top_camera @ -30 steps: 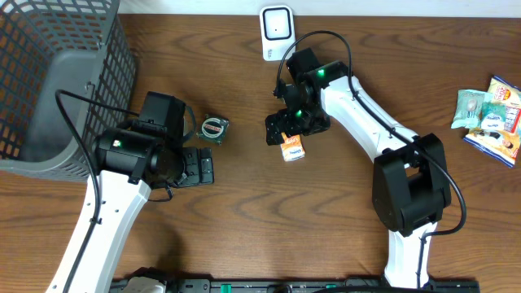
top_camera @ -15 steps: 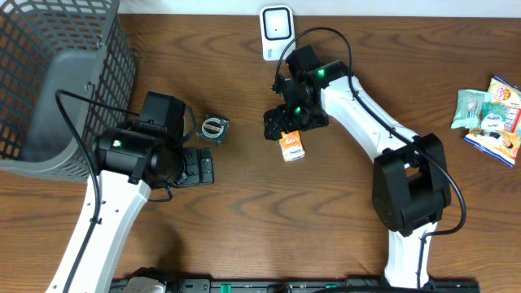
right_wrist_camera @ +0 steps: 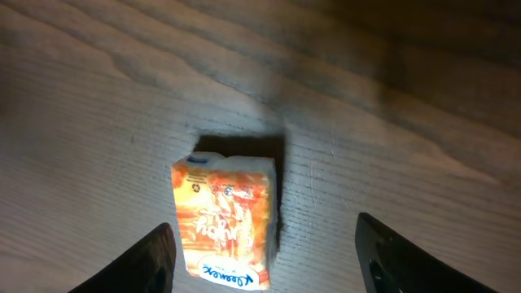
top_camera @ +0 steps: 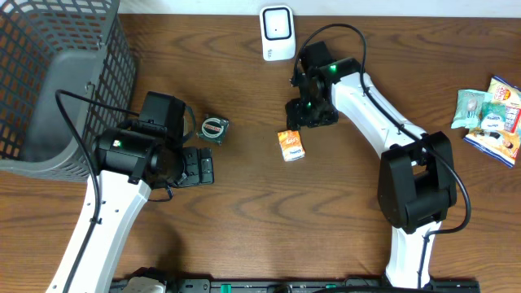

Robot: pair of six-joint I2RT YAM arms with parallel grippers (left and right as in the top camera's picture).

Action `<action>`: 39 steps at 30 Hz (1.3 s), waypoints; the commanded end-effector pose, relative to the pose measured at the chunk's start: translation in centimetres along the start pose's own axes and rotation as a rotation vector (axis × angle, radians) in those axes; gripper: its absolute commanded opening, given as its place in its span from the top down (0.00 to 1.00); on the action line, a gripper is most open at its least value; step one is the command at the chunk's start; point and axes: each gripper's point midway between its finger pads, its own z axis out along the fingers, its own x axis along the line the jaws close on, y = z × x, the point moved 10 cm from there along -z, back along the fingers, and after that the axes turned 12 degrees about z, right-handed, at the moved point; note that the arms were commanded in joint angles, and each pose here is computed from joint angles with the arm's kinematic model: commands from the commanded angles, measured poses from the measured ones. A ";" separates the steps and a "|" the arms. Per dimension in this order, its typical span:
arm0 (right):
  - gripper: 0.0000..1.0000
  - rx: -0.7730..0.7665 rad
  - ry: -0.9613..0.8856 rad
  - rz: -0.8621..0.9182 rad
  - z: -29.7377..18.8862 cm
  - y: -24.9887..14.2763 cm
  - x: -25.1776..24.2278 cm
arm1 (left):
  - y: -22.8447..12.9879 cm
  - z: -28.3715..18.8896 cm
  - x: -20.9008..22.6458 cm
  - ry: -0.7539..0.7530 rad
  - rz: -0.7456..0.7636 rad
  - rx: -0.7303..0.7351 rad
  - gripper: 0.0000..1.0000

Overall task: Scan the item barcode
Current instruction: 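Grasp the orange tissue pack with the right gripper and lift, then rotate the held orange pack and swing it toward the scanner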

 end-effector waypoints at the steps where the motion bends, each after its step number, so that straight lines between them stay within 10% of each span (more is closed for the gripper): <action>1: 0.38 0.038 -0.008 0.016 0.9 -0.9 -0.2 | 0.0 0.0 0.0 -0.007 -0.013 0.004 0.02; 12: 0.42 0.146 0.236 -0.016 4.7 -3.4 -0.4 | 0.0 0.0 0.0 -0.007 -0.013 0.004 0.02; 18: 0.72 0.179 0.178 -0.002 5.9 -4.7 -1.4 | 0.0 0.0 0.0 -0.007 -0.013 0.004 0.02; 39: 0.89 0.213 0.540 -0.020 1.6 -3.4 -0.7 | 0.0 0.0 0.0 -0.007 -0.013 0.004 0.02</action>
